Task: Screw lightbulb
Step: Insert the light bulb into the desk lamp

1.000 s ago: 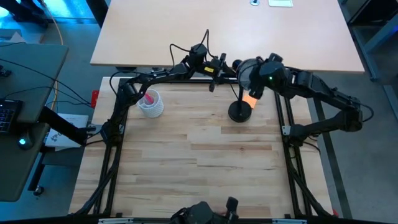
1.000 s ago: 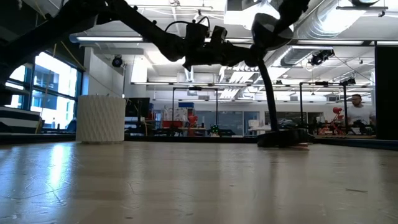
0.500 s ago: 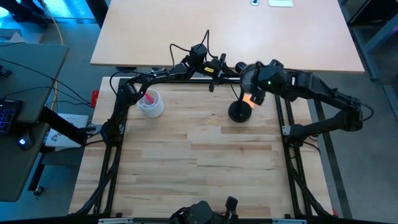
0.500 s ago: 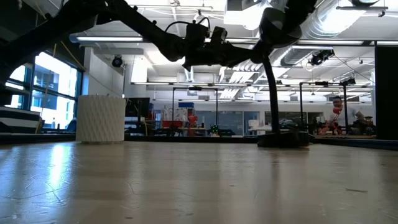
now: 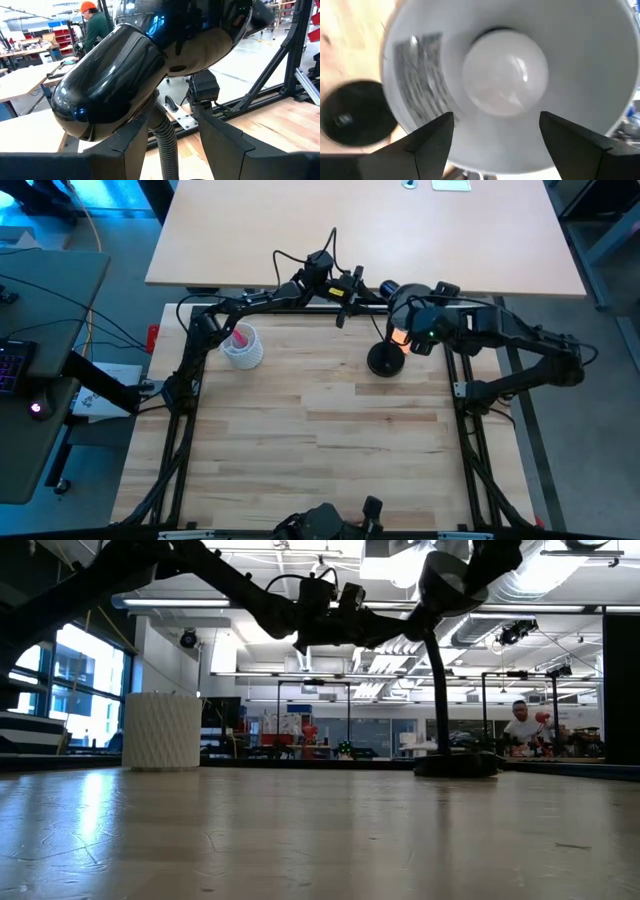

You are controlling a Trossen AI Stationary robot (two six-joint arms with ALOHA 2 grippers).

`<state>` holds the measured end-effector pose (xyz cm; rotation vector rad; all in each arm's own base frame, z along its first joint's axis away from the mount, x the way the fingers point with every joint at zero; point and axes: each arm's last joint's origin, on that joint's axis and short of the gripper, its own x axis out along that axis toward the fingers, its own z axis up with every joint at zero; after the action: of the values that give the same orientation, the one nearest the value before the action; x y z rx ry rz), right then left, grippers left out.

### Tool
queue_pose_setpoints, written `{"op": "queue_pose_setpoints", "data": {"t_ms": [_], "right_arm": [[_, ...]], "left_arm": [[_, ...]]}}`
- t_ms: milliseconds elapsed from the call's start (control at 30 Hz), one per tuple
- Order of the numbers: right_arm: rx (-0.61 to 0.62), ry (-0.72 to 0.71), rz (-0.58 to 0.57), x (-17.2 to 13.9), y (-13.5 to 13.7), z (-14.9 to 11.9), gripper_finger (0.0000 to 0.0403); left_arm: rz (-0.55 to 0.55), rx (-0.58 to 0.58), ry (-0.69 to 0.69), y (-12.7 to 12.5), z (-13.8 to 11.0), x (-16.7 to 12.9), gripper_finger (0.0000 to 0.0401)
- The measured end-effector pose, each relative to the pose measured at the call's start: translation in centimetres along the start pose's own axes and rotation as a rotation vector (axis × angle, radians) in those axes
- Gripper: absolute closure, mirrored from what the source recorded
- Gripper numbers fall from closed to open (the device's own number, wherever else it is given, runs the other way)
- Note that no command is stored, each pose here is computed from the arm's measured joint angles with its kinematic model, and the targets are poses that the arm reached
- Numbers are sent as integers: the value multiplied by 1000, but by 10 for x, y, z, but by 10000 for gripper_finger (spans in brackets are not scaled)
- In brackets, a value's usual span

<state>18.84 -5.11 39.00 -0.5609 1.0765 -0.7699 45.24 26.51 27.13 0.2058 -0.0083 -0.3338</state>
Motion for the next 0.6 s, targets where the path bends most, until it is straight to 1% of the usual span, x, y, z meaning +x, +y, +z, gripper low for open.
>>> {"op": "queue_pose_setpoints", "data": {"t_ms": [100,233,333,433,600], "right_arm": [[-42,20,-22,-3,3,-3,111],[-94,3,-18,-8,7,-2,111],[-137,-6,-27,-10,9,-1,111],[-234,-9,-28,-10,9,-1,111],[-450,-15,-38,-10,9,2,111]], "left_arm": [[0,-1,0,0,0,0,231],[-1,-3,0,0,0,0,231],[-31,-10,-7,-1,0,0,231],[-54,-9,-13,-2,0,0,231],[-51,4,-16,0,1,-2,231]]}}
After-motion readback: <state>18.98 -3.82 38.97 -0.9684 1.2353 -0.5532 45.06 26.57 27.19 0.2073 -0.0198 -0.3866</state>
